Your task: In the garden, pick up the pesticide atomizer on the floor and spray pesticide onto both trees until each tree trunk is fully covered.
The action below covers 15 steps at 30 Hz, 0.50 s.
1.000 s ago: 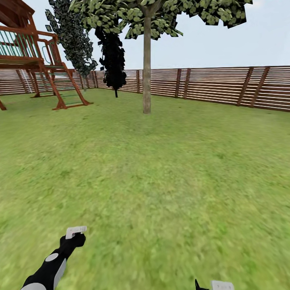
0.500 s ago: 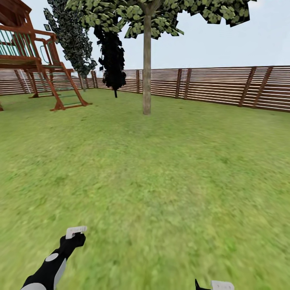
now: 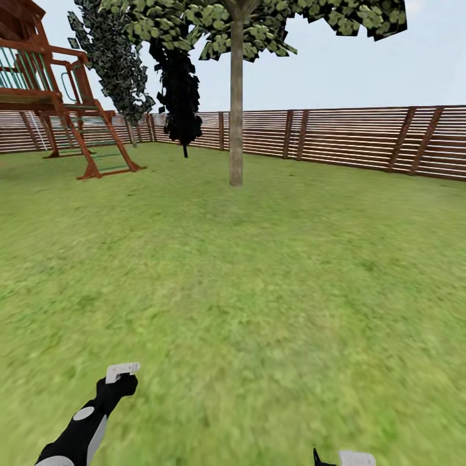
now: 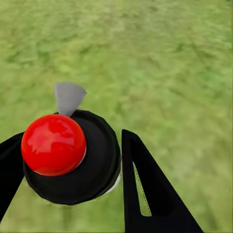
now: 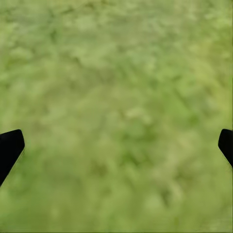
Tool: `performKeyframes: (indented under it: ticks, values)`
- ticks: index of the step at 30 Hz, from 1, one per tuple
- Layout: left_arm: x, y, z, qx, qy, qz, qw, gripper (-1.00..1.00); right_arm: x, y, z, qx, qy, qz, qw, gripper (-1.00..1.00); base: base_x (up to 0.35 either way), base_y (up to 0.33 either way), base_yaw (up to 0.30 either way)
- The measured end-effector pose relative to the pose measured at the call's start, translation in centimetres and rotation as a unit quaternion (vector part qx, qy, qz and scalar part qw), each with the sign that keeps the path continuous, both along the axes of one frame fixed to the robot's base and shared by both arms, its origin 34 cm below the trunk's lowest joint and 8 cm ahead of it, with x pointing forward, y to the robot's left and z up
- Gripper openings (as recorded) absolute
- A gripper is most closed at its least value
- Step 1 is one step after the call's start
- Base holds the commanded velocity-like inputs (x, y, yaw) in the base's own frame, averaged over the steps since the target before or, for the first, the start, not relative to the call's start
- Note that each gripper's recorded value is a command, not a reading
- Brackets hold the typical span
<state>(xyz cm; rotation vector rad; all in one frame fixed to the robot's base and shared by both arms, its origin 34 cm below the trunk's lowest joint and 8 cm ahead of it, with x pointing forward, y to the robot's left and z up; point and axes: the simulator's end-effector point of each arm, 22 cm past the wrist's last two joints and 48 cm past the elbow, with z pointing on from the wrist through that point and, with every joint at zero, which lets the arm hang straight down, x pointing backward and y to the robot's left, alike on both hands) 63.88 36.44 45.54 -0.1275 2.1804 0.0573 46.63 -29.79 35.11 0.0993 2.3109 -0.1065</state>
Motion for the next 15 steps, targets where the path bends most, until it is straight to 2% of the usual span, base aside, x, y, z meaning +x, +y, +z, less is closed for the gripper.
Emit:
performKeyframes:
  ticks: [15]
  values:
    - [-0.11, 0.23, -0.06, 0.001, 0.001, 0.000, 1.0000, -1.00, 0.02, 0.00, 0.01, 0.000, 0.000, 0.000, 1.0000, 1.00, 0.338, 0.000, 0.000]
